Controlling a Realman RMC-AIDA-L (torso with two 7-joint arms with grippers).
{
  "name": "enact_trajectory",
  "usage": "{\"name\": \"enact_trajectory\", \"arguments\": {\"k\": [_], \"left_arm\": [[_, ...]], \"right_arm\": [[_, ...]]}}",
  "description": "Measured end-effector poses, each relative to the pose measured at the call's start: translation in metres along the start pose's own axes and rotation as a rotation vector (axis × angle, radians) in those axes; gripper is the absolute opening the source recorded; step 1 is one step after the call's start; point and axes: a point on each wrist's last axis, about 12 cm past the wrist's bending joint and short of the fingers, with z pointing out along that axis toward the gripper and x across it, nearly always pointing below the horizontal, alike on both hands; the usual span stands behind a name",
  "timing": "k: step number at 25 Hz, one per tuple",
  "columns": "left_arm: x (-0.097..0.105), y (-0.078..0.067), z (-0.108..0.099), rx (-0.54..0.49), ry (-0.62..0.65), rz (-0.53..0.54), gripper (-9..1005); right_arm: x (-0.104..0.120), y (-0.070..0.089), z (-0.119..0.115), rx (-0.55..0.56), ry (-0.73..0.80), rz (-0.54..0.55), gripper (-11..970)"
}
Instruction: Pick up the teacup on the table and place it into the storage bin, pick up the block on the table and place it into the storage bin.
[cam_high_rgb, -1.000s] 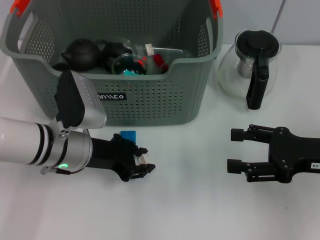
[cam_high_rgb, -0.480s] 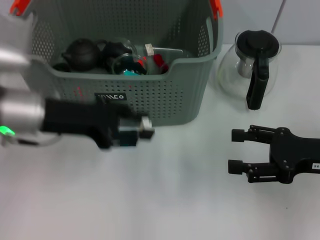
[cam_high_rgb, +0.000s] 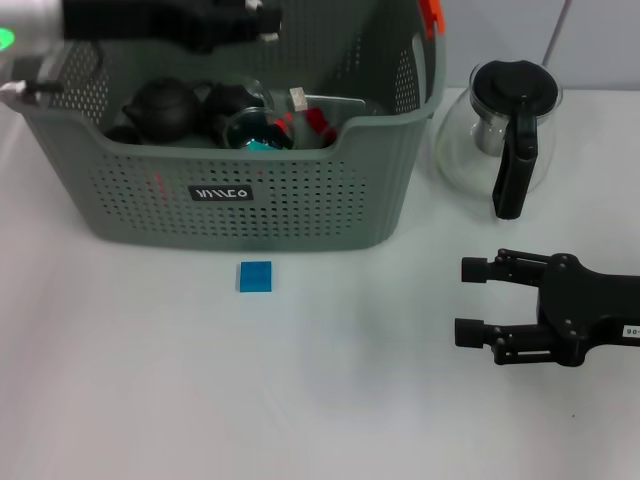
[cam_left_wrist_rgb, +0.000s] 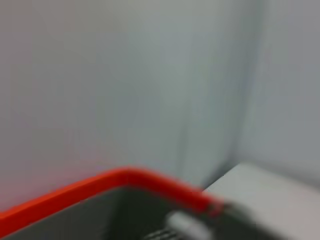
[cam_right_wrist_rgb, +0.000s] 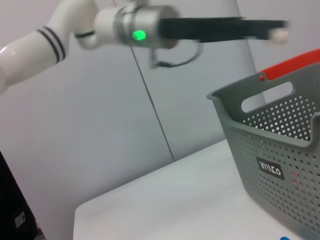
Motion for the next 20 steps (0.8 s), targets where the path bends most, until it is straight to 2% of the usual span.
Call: {"name": "enact_trajectory", "arguments": {"k": [3, 8, 12, 13, 15, 18, 20], "left_arm": [[-0.002, 0.011, 0.030, -0.137, 0.109, -0.020, 414], [0.009, 0.015, 0.059, -0.308, 0.218, -0.004, 416], [0.010, 0.007, 0.067, -0.320, 0.258, 0.035, 418], [0.008, 0.004, 0.066, -0.314, 0.241, 0.040, 418], [0.004, -0.002, 0.054, -0.299, 0.179, 0.042, 495], [0.004, -0.015, 0.026, -0.218, 0.051, 0.047, 610], [0.012, -0.022, 0.005, -0.142, -0.014, 0.052, 779]], "right_arm": [[0.000, 0.000, 0.001, -0.002, -0.001, 0.000, 915], [0.000, 0.000, 0.000, -0.001, -0.003, 0.000, 914], [0.000, 0.000, 0.000, 0.000, -0.003, 0.000, 914], [-0.001, 0.000, 0.000, 0.000, -0.002, 0.000, 914], [-0.001, -0.001, 0.000, 0.001, 0.000, -0.001, 915], [0.000, 0.000, 0.000, 0.001, -0.001, 0.000, 915], [0.000, 0.000, 0.000, 0.004, -0.002, 0.002, 915]]}}
